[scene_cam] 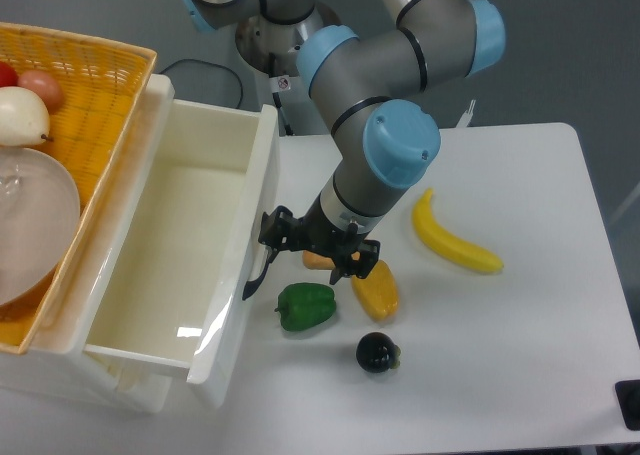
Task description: Slide open the top white drawer
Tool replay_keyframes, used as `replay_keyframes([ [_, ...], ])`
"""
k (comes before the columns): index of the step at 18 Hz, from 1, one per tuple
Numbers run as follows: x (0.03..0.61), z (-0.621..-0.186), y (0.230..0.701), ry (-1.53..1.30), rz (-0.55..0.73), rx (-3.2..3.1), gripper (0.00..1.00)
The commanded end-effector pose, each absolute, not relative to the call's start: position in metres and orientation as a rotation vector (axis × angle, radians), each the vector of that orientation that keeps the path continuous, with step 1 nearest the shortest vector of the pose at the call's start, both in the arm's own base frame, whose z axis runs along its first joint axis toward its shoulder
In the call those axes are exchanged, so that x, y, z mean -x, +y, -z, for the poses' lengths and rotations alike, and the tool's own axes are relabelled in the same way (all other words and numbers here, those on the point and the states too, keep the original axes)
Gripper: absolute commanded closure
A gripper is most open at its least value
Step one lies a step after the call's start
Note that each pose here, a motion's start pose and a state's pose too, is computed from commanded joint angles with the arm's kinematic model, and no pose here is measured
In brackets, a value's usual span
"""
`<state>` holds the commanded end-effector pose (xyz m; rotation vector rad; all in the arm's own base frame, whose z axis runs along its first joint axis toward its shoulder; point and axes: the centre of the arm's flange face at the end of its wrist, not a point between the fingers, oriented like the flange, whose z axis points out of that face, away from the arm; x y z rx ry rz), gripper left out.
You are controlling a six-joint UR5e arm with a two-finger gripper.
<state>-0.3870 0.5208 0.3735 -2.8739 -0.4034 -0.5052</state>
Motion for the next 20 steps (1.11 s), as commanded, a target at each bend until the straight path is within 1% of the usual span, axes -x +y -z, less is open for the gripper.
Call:
replay_keyframes([
  [4, 0.395, -0.38, 0.514, -0.418, 0.48, 2.869, 0.0],
  [9, 0.405, -0.387, 0.505, -0.307, 0.43, 2.863, 0.0],
  [10, 0.412, -0.387, 0.5, -0.258, 0.4, 2.868, 0.0],
  [15, 0.423, -0.385, 0.49, 0.176, 0.215, 2.953, 0.0],
  [17, 0.429, -0.38, 0.489, 0.232, 0.175, 2.958, 0.0],
  [20, 0.444, -0.376, 0.478, 0.243, 0.145, 2.965, 0.0],
])
